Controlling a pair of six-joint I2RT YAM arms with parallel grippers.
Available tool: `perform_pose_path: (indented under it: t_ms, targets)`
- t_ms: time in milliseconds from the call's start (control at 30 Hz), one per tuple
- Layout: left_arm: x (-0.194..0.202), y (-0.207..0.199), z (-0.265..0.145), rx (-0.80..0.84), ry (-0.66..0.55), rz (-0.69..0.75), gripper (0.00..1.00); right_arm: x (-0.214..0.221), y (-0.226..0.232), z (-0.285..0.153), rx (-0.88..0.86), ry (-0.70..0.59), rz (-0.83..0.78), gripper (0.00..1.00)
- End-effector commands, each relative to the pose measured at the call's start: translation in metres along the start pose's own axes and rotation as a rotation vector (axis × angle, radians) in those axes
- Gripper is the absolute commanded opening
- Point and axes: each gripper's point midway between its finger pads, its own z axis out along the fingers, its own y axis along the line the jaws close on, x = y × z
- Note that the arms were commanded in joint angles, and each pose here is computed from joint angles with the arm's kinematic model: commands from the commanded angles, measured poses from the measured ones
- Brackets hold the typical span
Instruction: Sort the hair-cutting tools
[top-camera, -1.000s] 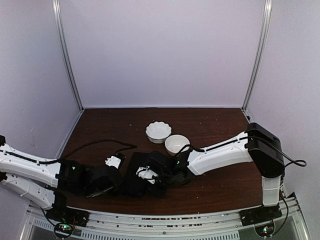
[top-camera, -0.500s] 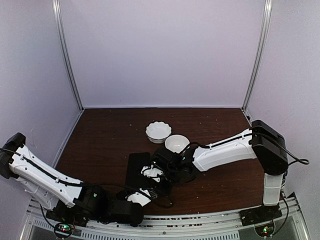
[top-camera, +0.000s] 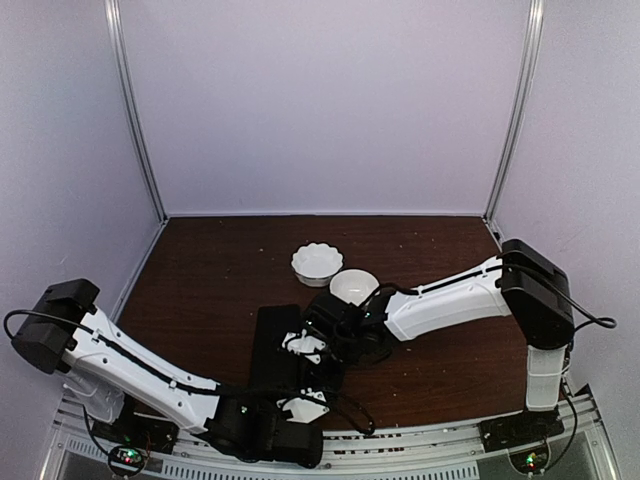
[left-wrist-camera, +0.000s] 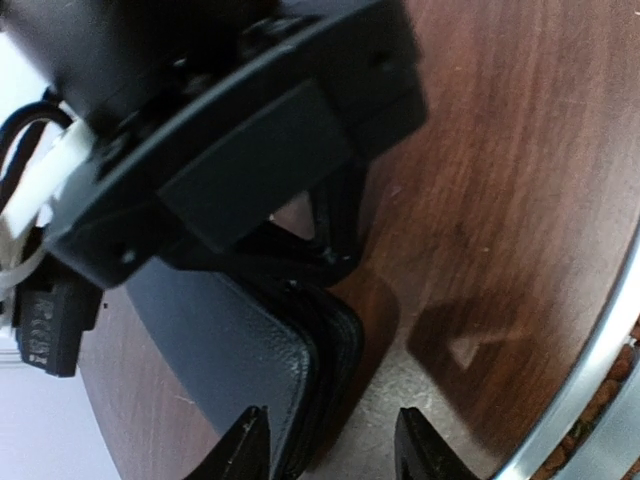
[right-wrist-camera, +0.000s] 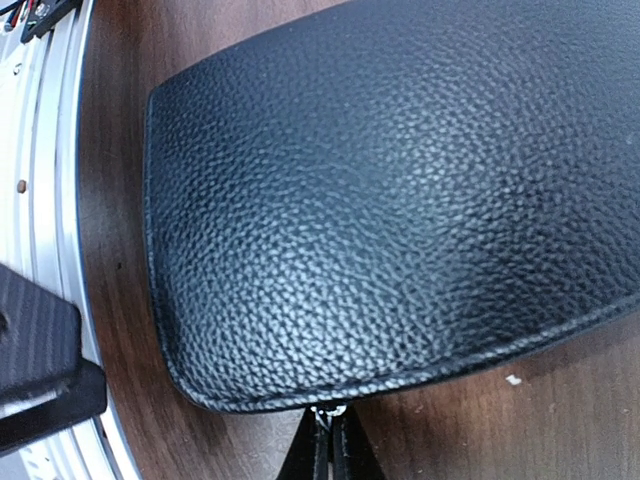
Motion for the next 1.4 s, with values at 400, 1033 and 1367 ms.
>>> perform_pose_path:
  t_ms: [400,1033,1367]
  targets:
    - [0.000,0.016,-0.013,0.094,-0.137,-0.120,0.60,0.000,0.009,0.004,-0.071,0.025,-0.003,0.00]
    - [0.004,0.013,0.016,0.062,-0.063,0.020,0.48,-0.002,0.009,0.004,-0.080,0.016,0.007,0.00]
    - [-0.002,0.011,0.030,-0.022,0.022,0.142,0.38,0.001,0.011,0.004,-0.089,0.025,0.009,0.00]
